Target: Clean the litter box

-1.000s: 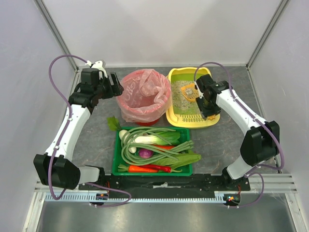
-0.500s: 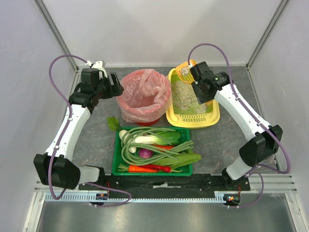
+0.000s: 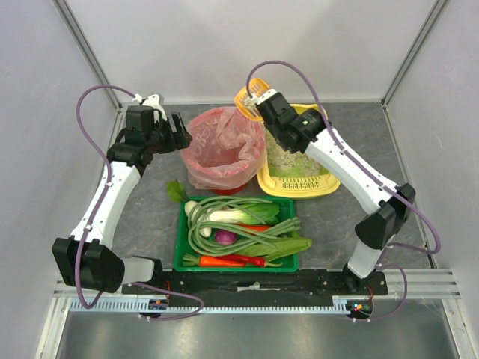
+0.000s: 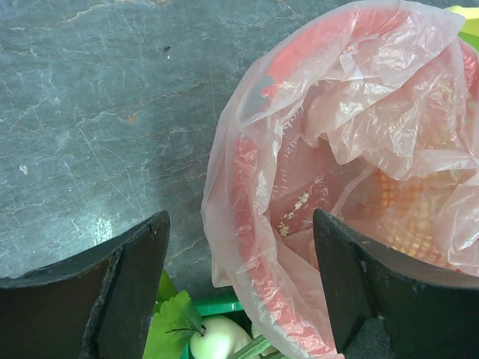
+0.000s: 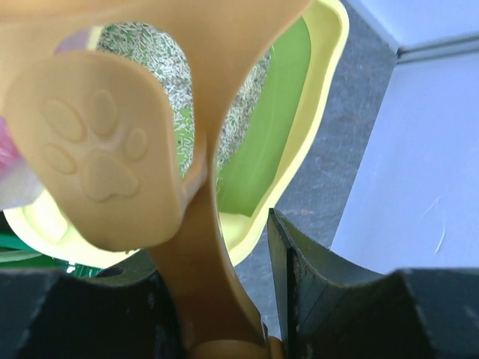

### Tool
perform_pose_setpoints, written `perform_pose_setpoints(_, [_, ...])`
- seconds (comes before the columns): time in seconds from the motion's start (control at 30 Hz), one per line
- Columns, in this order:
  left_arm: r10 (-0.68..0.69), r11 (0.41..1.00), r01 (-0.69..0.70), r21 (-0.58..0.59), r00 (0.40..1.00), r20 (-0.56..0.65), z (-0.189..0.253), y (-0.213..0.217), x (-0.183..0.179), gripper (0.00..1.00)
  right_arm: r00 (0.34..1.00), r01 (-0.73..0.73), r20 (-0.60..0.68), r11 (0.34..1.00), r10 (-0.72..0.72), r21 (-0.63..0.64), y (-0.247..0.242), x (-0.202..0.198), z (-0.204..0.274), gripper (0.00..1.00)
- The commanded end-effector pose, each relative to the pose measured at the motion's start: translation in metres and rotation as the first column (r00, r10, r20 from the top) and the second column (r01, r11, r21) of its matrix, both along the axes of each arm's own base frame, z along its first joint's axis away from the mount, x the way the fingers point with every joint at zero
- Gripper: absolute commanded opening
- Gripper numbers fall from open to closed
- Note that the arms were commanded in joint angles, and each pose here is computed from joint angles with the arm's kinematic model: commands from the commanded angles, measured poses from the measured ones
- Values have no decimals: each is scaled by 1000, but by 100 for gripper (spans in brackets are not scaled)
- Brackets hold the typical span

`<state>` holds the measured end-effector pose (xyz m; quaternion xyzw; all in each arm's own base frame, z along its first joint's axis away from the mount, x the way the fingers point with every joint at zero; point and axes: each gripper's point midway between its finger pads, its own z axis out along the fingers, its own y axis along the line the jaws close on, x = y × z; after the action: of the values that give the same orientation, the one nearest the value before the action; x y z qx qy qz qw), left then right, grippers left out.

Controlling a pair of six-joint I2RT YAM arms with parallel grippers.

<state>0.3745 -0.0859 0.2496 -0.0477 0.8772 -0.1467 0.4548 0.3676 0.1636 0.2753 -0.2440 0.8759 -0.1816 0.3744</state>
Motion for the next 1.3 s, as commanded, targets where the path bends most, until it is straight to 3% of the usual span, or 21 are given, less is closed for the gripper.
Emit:
perform_pose_setpoints(0.0, [6,999,-5,-32,999,33,9,-2,2,83,996,-48,69,995,54,-87,22,17,14,0])
perform_pose_setpoints(0.17, [9,1000,-8,-24,999,37,9,-1,2,83,988,-80,100,946,117,-313,35,16,22,0])
perform_pose_setpoints(0.37, [16,1000,-15,-19,999,42,10,1,0,84,972,-112,141,898,188,-425,58,11,29,0])
perform_pose_setpoints(0.53, [15,1000,-14,-17,999,38,7,2,-4,84,956,-101,173,820,236,-563,61,1,38,0])
perform_pose_setpoints(0.73, [13,1000,-13,-16,999,49,10,2,-6,84,955,-79,175,777,238,-625,59,-2,37,0])
perform_pose_setpoints(0.9, [17,1000,-16,-9,998,62,14,4,-9,84,945,-75,206,782,254,-619,68,-5,50,0])
perform_pose_setpoints(1.13, [29,1000,-28,-13,998,57,12,5,-9,84,942,-85,141,622,305,-779,64,-15,37,0])
perform_pose_setpoints(1.27, [29,1000,-29,-12,998,59,12,6,-9,84,931,-56,189,634,313,-771,66,-16,50,0])
